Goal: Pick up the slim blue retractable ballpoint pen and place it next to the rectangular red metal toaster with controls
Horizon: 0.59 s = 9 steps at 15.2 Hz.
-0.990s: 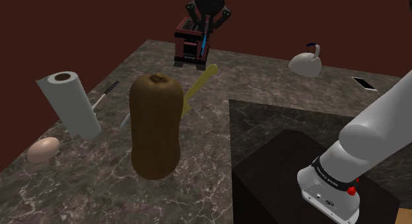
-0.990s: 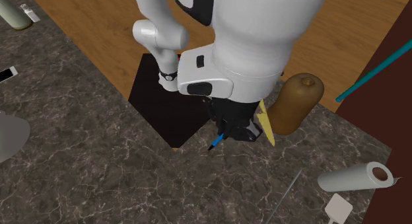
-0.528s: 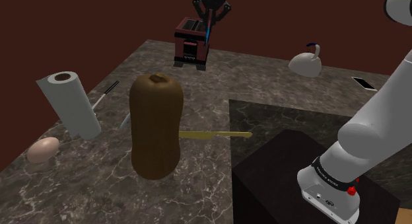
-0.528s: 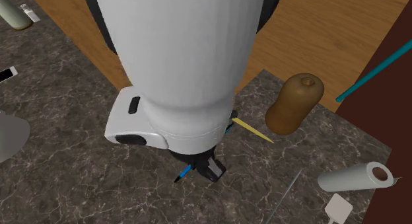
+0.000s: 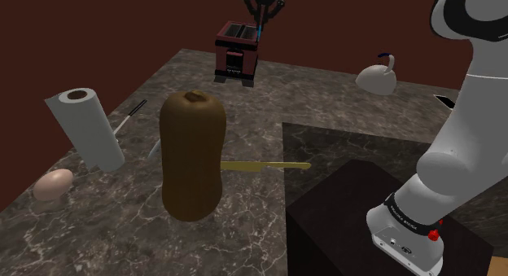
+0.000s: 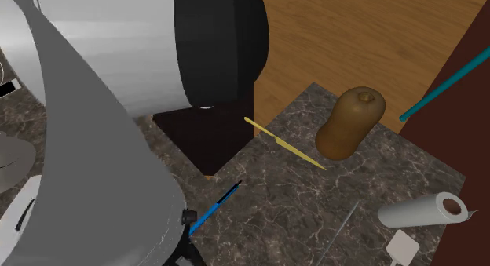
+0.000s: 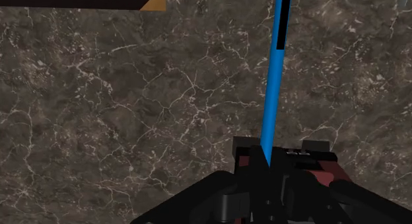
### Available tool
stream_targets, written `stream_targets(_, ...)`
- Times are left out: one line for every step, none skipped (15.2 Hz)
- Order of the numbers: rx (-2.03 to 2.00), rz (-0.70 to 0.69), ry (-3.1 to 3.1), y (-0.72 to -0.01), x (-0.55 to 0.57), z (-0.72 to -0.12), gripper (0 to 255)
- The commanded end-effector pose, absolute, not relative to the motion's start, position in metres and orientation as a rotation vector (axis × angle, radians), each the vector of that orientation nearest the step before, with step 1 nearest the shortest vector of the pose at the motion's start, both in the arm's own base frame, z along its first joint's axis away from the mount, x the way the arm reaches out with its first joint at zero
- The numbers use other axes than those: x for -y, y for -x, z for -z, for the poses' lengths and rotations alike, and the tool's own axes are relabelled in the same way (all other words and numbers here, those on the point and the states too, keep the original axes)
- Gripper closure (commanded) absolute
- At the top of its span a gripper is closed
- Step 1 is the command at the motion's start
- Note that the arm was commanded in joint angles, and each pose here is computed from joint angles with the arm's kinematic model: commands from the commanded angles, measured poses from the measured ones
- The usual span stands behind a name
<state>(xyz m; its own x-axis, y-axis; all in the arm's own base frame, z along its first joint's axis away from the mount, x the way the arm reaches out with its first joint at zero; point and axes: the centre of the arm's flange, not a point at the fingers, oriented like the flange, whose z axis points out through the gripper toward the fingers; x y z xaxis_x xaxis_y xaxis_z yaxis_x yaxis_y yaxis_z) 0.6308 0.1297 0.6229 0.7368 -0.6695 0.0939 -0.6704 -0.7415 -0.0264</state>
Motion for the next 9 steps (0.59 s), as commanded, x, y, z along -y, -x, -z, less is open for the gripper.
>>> stream_targets(1.126,-0.152,-2.918,-0.650,-0.107,-0.622,255)
stream_targets(1.126,-0.152,-2.918,-0.650,-0.107,-0.617,255)
stream_targets(1.126,-0.152,-2.918,-0.650,-0.107,-0.612,255)
stream_targets(1.126,-0.152,-2.918,-0.650,-0.107,-0.606,255)
stream_targets(1.126,-0.152,-2.918,-0.650,-0.107,-0.601,255)
stream_targets(1.126,-0.152,-2.918,-0.650,-0.107,-0.596,255)
stream_targets(1.126,-0.152,-2.918,-0.650,-0.107,-0.591,255)
stream_targets(1.126,-0.152,-2.918,-0.650,-0.107,-0.585,255)
stream_targets(1.126,-0.152,-2.918,-0.650,-0.107,-0.580,255)
